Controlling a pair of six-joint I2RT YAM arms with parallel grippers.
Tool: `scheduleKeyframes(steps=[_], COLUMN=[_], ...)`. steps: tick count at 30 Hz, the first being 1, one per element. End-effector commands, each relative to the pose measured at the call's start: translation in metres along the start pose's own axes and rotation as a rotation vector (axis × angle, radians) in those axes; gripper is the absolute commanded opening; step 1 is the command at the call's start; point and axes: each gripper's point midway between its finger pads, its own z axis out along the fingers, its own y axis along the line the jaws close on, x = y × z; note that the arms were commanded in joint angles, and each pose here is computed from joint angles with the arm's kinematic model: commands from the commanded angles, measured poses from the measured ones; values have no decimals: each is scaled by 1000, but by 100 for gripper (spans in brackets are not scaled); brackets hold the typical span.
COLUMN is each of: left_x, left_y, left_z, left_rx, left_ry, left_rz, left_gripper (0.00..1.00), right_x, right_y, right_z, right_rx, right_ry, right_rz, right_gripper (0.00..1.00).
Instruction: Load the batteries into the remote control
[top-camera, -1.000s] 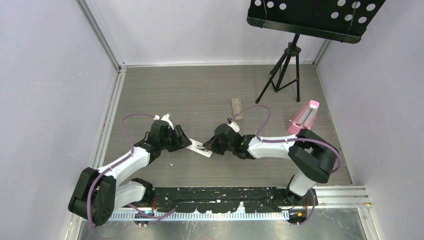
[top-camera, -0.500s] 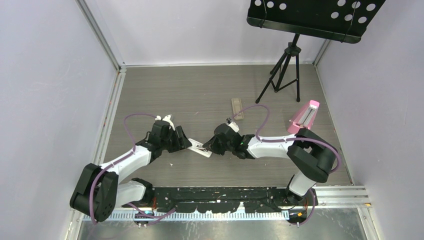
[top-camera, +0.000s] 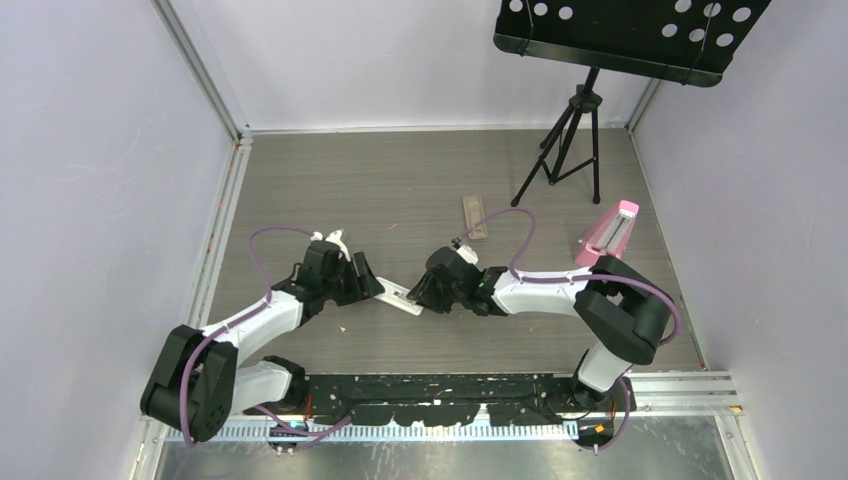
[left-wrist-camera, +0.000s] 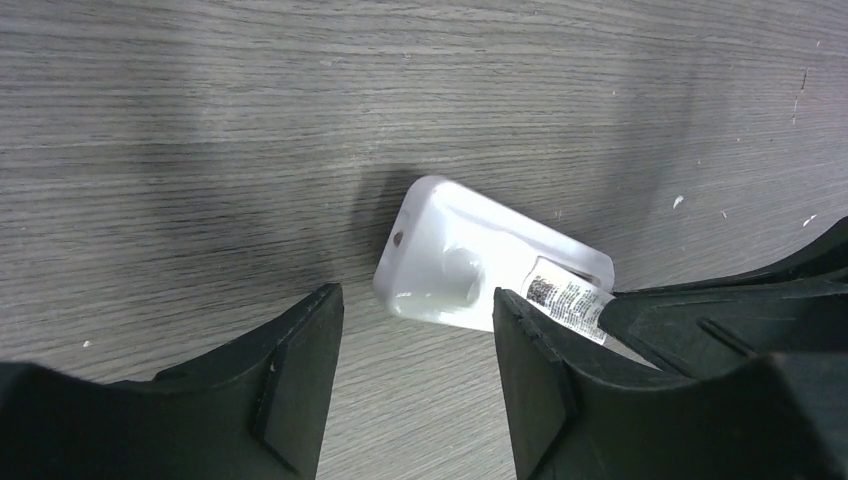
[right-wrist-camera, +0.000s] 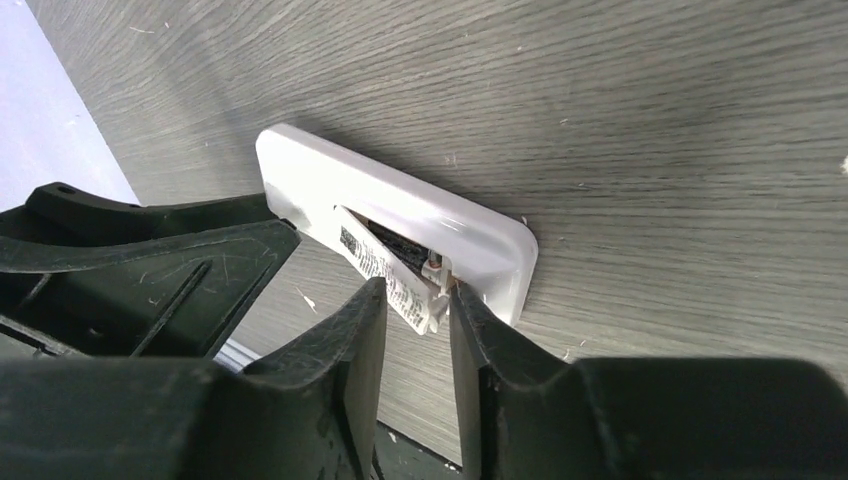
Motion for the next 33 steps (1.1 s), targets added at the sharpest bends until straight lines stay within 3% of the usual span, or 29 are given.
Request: scheduleKeyframes(steps=[1, 8, 14, 20, 26, 33], left_x=[-18, -23, -29, -31, -29, -23], left_y=[-9, -9, -8, -7, -6, -4], left_z=[0, 0, 0, 2, 5, 8], left_rx=[21, 8, -13, -23, -26, -23], left_ry=[-46, -59, -71, -72, -53, -30], left_rz=[27, 29, 36, 42, 41, 48], left_gripper=[59, 63, 63, 64, 64, 63], right_x=[-2, -9, -9, -3, 0, -3], right_y=[6, 19, 22, 20, 22, 19], right_z=[-12, -27, -28, -17, -8, -3], right_rx=[-9, -49, -55, -38, -40, -16], right_ry=[-9, -32, -26, 3, 18, 4], right_rz=[-22, -45, -70, -73, -75, -87], right_gripper=[39, 41, 30, 28, 16, 10])
